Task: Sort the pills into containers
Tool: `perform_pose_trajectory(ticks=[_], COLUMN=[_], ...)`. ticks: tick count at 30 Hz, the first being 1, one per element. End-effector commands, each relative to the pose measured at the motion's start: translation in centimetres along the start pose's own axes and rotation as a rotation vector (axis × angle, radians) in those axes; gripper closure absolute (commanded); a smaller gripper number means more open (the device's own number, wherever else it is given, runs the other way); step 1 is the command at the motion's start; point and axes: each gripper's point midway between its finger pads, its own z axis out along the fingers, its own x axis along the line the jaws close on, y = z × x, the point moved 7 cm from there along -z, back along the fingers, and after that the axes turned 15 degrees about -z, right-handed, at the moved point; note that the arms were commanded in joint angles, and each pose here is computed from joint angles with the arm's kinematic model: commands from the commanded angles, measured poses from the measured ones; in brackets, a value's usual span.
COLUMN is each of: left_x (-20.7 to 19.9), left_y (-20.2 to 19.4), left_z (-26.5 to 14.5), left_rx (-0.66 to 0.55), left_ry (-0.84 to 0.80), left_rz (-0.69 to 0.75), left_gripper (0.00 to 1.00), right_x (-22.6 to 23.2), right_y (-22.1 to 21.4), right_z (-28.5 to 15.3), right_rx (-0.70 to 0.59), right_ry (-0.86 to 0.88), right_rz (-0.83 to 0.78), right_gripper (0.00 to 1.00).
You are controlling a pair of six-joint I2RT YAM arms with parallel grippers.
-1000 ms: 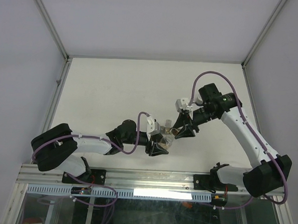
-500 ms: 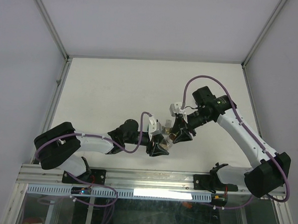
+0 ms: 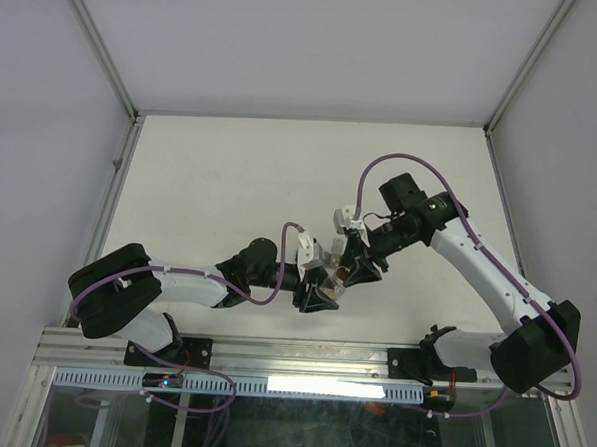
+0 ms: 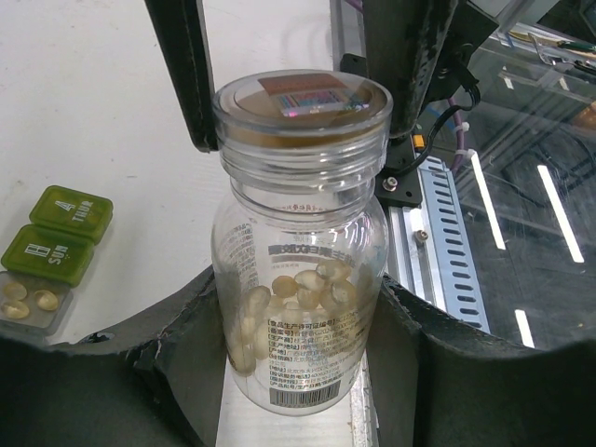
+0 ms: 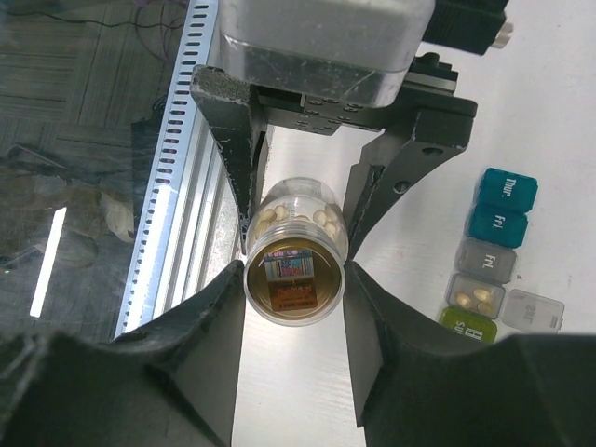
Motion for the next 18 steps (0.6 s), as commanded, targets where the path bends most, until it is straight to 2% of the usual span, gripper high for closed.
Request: perform_pose_trajectory(ticks=[1,6,13,18], left_x=[-1.2,-1.4,-2.6,-2.4], left_y=[2.1,1.9,3.5,4.3], left_z=[-0.2,-0.4,-1.1,-1.0], left_rx=[-0.072,-0.084,-0.164,-0.195], left_ry=[-0.071,-0.091,-0.121,-0.077], left_rz=[0.054,0.060,0.107,0.105], left_gripper=[1.00,1.00,1.00,1.00], right_x=[-0.1,0.0,0.1,-0.3], right_y=[0.1,0.0,0.0,-0.3], right_z=[0.3,0.4,0.5,0.5], right_rx=[-0.002,0.000,-0.011,0.012], right_ry=[-0.002,0.004,0.010,-0.012], right_rz=[-0.004,0.002,0.015,0.033], right_gripper=[0.75,0.75,0.72,0.71])
